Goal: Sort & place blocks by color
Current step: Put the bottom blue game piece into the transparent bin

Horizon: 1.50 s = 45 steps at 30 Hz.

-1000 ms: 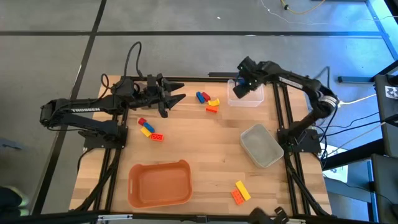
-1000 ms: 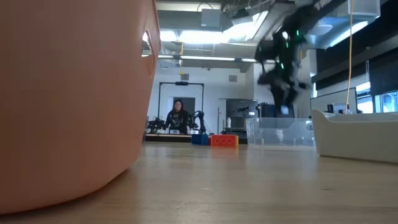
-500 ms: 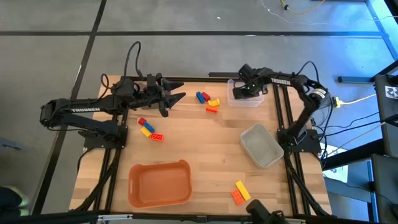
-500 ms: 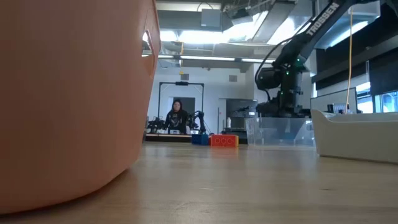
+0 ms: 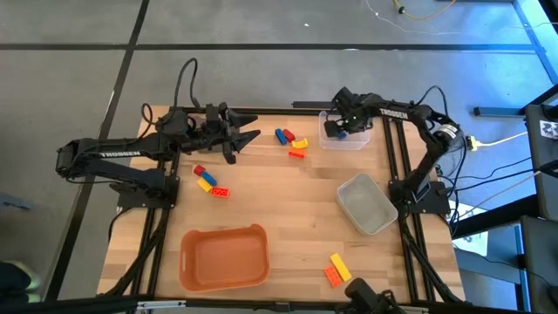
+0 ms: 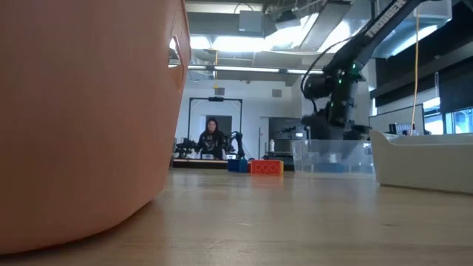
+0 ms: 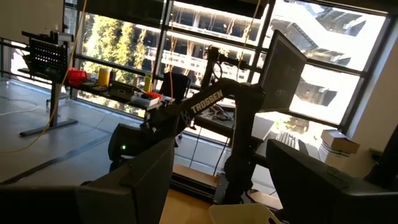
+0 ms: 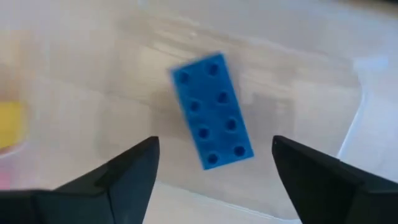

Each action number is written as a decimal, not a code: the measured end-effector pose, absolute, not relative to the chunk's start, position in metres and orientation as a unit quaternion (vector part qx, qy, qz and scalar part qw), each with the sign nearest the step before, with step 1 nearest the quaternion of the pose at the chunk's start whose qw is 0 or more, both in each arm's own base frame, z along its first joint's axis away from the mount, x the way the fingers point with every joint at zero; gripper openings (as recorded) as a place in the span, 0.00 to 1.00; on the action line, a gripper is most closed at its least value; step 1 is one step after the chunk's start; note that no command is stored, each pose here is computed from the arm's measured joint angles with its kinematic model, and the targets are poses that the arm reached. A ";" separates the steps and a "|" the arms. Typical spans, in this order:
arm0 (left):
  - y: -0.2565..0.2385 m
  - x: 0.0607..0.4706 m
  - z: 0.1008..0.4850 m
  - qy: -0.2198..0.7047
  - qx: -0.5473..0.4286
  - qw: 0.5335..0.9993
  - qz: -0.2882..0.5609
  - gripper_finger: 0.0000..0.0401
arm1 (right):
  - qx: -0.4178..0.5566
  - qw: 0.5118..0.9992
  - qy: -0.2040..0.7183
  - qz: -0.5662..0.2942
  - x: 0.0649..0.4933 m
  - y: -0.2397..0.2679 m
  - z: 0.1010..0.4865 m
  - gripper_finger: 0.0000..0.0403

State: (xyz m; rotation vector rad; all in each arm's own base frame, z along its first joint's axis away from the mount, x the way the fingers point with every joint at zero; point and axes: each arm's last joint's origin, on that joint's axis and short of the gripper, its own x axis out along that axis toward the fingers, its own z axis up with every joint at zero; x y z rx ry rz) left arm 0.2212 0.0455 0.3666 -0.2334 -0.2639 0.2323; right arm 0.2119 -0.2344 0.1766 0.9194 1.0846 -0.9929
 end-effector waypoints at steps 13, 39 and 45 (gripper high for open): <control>0.049 0.220 0.366 -0.129 -0.115 0.978 0.119 0.62 | 0.293 0.889 0.271 -0.226 0.200 -0.128 0.296 0.77; 0.047 0.222 0.357 -0.076 -0.160 0.981 0.080 0.62 | 0.207 0.974 0.013 -0.090 0.206 -0.034 0.306 0.77; 0.056 0.212 0.344 0.181 -0.168 0.954 0.169 0.62 | 0.208 0.974 0.013 -0.090 0.206 -0.034 0.306 0.77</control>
